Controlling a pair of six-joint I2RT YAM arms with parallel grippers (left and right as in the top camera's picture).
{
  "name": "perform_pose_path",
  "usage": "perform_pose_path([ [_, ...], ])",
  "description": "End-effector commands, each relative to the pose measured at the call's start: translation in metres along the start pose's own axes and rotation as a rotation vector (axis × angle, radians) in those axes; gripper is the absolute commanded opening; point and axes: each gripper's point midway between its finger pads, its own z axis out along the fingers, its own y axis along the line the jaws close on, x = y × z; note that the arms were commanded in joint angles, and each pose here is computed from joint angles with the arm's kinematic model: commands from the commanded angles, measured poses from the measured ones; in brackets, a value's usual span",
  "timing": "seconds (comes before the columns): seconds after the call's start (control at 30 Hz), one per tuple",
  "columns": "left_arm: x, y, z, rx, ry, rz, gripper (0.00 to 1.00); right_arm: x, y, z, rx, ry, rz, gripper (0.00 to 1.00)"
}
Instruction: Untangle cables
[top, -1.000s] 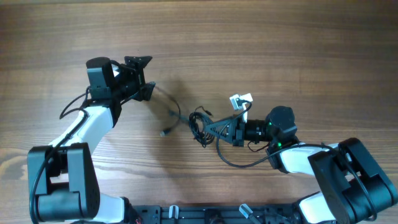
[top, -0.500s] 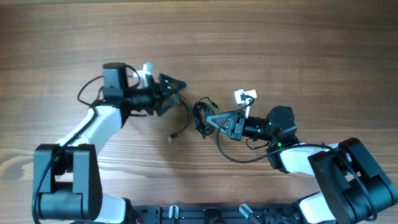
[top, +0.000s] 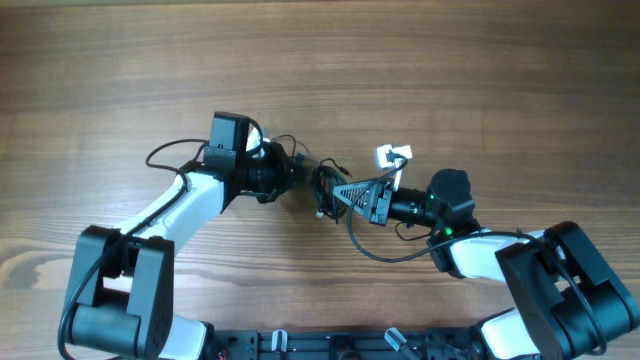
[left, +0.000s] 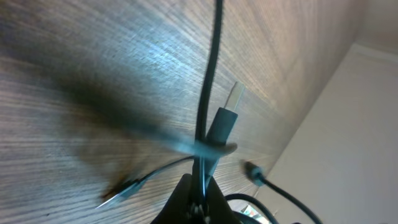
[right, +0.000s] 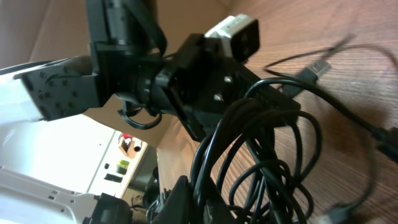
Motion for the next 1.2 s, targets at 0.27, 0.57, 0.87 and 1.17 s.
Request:
perform_pose_path([
  [0.27,-0.036,-0.033,-0.066,0.287,-0.018,0.096,0.8,-0.057,-0.012,-0.008,0.064,-0.309,0.295,0.04],
  [0.57,0.033,-0.035,-0.006,0.119,0.102,0.23,0.84,-0.066,0.001,-0.009,0.002,-0.341,0.349,0.04],
  [0.87,0.019,-0.054,0.003,0.13,-0.014,0.132,0.04,-0.05,0.016,0.006,-0.025,-0.285,0.297,0.04],
  [1.17,-0.044,-0.062,-0.084,0.264,-0.217,0.452,0.04,-0.007,-0.045,0.004,0.225,-0.137,0.275,0.75],
])
